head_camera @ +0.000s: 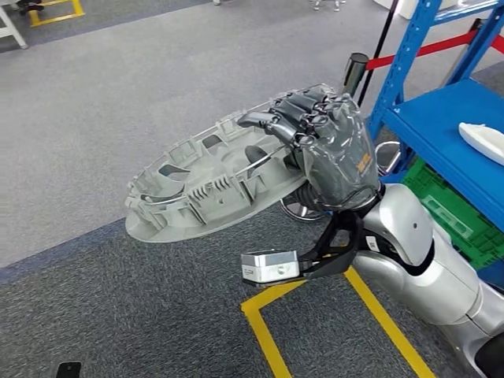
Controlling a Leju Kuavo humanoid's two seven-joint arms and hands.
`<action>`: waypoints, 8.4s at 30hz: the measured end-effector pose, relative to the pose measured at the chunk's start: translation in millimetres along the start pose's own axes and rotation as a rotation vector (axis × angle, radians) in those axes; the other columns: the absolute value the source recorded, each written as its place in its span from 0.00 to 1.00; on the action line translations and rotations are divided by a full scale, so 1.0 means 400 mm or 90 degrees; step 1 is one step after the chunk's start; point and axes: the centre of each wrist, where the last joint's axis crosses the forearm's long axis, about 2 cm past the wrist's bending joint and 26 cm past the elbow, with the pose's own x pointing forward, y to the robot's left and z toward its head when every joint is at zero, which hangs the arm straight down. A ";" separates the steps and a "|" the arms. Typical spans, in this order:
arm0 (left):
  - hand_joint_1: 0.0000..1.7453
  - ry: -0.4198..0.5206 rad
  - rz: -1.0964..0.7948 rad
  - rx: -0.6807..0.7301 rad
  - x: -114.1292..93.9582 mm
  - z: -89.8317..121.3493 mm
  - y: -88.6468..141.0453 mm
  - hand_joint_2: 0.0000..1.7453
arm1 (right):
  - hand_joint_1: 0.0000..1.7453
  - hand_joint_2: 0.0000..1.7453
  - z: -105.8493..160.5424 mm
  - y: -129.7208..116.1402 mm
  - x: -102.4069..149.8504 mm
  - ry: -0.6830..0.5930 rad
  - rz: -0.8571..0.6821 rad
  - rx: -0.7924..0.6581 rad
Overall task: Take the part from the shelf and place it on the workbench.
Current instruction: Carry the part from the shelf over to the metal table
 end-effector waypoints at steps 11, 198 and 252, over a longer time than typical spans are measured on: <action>0.00 0.006 0.000 0.002 -0.004 -0.002 0.007 1.00 | 1.00 1.00 0.003 -0.007 -0.013 0.010 0.006 -0.009; 0.00 0.111 0.094 -0.139 -0.007 0.007 -0.015 1.00 | 1.00 1.00 0.072 -0.020 -0.057 0.089 0.092 0.017; 0.00 0.108 0.070 -0.150 -0.008 0.010 -0.019 1.00 | 1.00 1.00 0.093 -0.007 -0.047 0.093 0.084 0.044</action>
